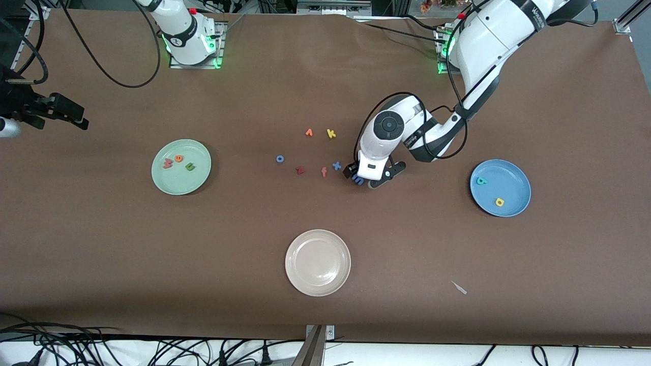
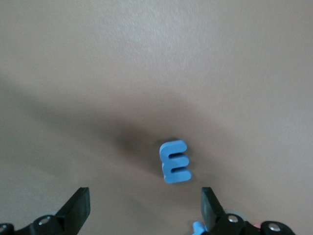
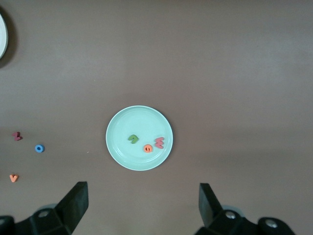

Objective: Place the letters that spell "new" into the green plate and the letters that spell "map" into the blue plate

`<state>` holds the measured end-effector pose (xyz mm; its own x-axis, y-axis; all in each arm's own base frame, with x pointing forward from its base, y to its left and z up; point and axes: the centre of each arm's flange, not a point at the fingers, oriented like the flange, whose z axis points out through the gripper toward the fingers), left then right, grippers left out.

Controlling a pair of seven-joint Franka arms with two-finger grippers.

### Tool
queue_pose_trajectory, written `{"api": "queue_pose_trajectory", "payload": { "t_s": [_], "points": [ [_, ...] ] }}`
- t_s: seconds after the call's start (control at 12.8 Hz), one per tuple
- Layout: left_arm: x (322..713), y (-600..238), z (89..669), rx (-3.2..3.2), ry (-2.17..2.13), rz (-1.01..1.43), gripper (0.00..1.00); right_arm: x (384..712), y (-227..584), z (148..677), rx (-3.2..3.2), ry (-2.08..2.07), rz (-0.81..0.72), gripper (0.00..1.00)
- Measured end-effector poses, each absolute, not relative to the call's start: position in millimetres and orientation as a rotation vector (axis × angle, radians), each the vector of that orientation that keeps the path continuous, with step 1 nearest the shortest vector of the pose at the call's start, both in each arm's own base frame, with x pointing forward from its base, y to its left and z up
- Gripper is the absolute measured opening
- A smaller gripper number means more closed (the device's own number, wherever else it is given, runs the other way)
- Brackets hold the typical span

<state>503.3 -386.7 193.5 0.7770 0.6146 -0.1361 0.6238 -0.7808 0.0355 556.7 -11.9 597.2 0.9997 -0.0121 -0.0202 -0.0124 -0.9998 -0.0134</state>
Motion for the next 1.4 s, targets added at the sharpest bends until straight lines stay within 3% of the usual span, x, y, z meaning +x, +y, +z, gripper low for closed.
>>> {"api": "queue_pose_trajectory", "payload": {
  "t_s": [0.31,0.94,1.09,1.4],
  "points": [
    [518,-379,192,2.859,1.124,-0.135,1.0,559,-9,591,-3.128,0.011,0.04,1.0],
    [509,-403,178,2.869,1.173,-0.106,0.93,559,-8,591,-3.13,0.007,0.039,1.0],
    [512,-402,174,2.867,1.179,-0.106,0.79,559,-9,591,-3.131,0.009,0.039,1.0],
    [519,-404,174,2.856,1.186,-0.097,0.73,559,-10,591,-3.131,0.011,0.039,1.0]
  ]
}}
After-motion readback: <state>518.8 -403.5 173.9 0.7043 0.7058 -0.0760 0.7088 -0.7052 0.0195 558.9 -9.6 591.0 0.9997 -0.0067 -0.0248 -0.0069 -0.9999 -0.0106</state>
